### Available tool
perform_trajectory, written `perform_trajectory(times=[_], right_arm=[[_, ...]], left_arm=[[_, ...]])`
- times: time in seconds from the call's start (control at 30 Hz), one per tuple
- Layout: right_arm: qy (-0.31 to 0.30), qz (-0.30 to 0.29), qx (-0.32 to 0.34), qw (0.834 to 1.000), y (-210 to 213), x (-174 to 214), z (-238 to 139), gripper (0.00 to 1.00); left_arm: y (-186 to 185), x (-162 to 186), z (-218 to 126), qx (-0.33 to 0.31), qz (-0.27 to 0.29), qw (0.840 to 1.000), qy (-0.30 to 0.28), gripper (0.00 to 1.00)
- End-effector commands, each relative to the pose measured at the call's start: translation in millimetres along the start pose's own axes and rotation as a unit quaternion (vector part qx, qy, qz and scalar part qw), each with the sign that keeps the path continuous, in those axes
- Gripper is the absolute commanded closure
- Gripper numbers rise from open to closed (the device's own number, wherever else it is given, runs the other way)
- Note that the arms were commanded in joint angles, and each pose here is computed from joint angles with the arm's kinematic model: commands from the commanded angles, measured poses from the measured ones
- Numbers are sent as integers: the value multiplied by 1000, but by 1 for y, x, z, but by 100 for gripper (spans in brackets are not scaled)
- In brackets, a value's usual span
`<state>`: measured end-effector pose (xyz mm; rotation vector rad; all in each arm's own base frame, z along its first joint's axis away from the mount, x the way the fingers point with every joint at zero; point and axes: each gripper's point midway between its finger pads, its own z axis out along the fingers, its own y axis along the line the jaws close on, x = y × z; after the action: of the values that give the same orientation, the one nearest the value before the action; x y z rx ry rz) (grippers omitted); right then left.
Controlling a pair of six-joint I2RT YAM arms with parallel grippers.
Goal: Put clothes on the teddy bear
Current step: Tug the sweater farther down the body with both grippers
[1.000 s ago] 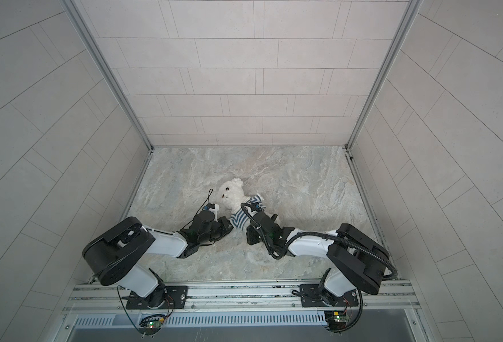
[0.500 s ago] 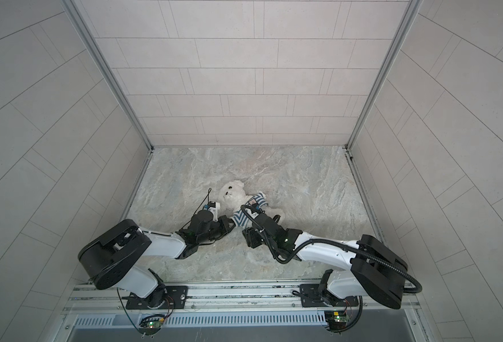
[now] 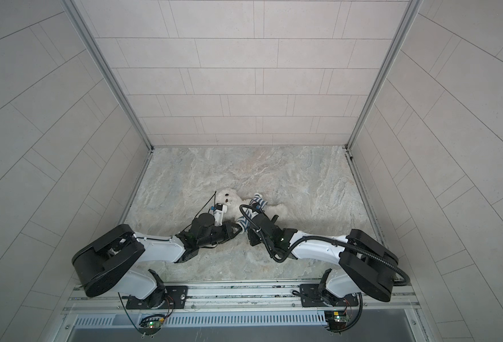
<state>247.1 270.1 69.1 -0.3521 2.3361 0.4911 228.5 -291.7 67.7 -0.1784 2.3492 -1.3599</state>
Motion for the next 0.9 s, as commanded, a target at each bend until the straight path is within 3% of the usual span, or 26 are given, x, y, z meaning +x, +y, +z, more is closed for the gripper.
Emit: perform_trajectory(times=[0.0, 0.1, 0.47, 0.7, 0.87], right_arm=[[-5, 6, 18, 1000, -4, -2, 6, 82], [-3, 4, 30, 1000, -9, 1, 6, 100], [-37, 7, 105, 994, -48, 1, -22, 100], [-56, 6, 119, 991, -60, 4, -33, 100], [-65, 2, 107, 992, -56, 0, -33, 100]], left_arm=[[-8, 5, -1, 25, 4, 1000, 8, 100], [-7, 6, -4, 25, 5, 1000, 7, 100], [9, 9, -21, -4, 8, 1000, -1, 100], [4, 8, -29, 9, 15, 1000, -5, 100], [8, 16, -31, 7, 39, 999, 26, 100]])
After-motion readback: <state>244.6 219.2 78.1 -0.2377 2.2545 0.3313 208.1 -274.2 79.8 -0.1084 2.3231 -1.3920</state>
